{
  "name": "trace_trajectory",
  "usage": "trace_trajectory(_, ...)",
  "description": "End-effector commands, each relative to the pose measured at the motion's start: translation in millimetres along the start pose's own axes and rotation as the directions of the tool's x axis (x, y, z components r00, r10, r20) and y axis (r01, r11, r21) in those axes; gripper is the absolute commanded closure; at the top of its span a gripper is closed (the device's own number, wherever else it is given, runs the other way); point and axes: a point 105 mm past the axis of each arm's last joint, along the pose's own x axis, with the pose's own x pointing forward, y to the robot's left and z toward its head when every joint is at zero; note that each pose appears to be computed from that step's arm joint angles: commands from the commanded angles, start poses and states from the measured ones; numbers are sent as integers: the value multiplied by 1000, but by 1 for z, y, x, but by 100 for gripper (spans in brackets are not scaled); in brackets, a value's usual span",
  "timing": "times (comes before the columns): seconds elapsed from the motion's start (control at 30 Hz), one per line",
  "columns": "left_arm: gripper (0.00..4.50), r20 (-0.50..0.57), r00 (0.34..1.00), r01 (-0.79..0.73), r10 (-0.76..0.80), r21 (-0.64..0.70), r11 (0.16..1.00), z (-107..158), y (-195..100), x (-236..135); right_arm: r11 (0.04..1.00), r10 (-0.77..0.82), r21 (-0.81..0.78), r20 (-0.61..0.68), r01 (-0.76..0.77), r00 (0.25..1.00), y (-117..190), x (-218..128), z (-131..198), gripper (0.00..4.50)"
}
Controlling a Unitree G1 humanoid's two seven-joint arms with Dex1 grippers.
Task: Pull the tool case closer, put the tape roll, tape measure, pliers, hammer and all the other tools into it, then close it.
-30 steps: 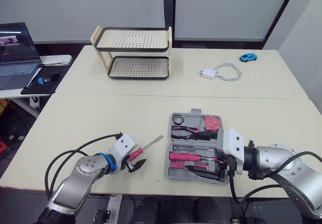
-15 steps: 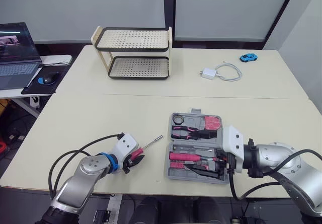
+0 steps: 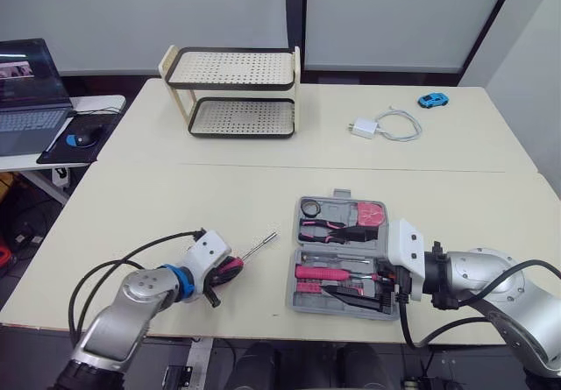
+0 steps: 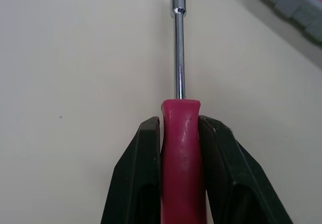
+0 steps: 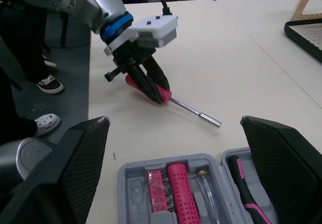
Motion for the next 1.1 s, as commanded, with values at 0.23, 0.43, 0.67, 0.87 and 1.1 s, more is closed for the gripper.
trace_trajectory(0.23, 378, 60, 966, 243, -253, 134, 961, 60, -3, -42, 999, 7, -47, -4, -7, 1000, 0, -12, 6, 0)
trace_trajectory(0.43, 378, 17, 908, 396, -418, 288, 872, 87, -38, -35, 999, 12, -44, -58, -15, 998, 5, -24, 0, 0)
trace_trajectory(0.67, 378, 15, 837, 502, -548, 381, 777, 101, -94, -1, 1000, -19, -26, -130, 15, 991, 10, -41, -5, 0)
trace_trajectory(0.87, 378, -21, 824, 520, -566, 421, 743, 93, -122, 33, 1000, -9, -7, -239, 8, 971, 24, -54, -16, 0)
trace_trajectory(1.1, 378, -72, 834, 514, -547, 465, 721, 80, -133, 62, 999, -35, 8, -253, 38, 967, 29, -59, -13, 0)
